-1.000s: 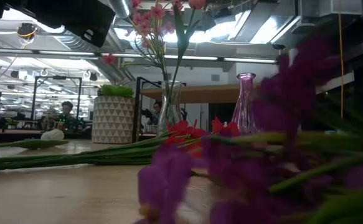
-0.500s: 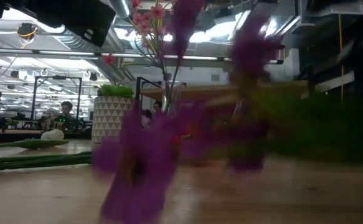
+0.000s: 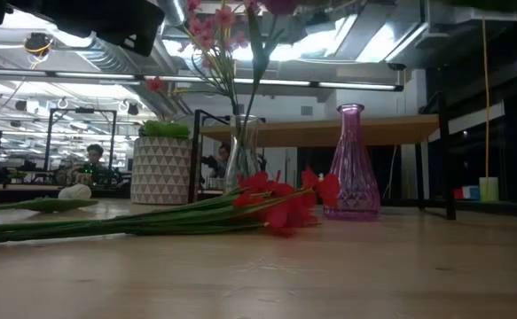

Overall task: Pick and place flowers into a vace then onto a shelf
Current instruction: Put the purple flowers into the transparent vase

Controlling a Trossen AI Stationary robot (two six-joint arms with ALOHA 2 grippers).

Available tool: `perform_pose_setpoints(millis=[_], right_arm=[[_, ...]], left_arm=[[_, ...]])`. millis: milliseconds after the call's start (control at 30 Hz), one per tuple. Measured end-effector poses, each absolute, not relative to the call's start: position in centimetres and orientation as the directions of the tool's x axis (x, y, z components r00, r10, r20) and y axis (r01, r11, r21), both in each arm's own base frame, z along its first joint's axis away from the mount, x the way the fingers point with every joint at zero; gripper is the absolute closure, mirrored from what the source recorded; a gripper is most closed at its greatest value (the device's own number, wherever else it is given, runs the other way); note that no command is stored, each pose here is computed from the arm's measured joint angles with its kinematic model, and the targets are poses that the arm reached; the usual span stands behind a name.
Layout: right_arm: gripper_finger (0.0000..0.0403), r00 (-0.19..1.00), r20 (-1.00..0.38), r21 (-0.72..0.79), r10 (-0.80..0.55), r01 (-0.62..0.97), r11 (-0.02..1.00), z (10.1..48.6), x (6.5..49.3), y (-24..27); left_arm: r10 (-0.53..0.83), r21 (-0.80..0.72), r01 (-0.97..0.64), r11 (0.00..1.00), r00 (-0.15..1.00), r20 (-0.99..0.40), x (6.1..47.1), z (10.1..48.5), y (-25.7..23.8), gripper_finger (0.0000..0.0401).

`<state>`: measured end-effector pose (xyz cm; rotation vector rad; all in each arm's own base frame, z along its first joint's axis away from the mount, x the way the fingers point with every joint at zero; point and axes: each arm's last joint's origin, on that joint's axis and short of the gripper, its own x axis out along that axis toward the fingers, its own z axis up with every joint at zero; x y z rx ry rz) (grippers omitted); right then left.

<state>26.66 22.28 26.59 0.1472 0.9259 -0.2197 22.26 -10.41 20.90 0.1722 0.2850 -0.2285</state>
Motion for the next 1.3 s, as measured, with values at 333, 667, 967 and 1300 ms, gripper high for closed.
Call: perform_pose_setpoints(millis=[333, 667, 967, 1300], right_arm=[[0.0394, 0.819, -0.574, 0.104, -0.001, 0.074, 0.992, 29.0, 26.3, 17.1], [0.0394, 0.983, -0.164, -0.018, 0.083, -0.087, 0.996, 27.2, 27.5, 14.4], [0.0394, 0.983, 0.062, -0.101, 0.171, -0.165, 0.981, 26.6, 28.4, 12.4], [0.0394, 0.972, 0.156, -0.114, 0.177, -0.160, 0.981, 25.6, 30.7, 10.3]], left_arm=[[-0.154, 0.159, 0.205, 0.966, 0.946, -0.287, 22.3, 21.0, -10.3, 0.0399], [-0.119, 0.161, 0.147, 0.976, 0.978, -0.171, 22.6, 22.1, -10.3, 0.0349], [0.001, 0.085, 0.007, 0.996, 0.995, -0.095, 22.9, 22.8, -9.6, 0.0248], [0.079, 0.019, -0.081, 0.997, 0.995, 0.056, 23.4, 24.4, -8.3, 0.0183]])
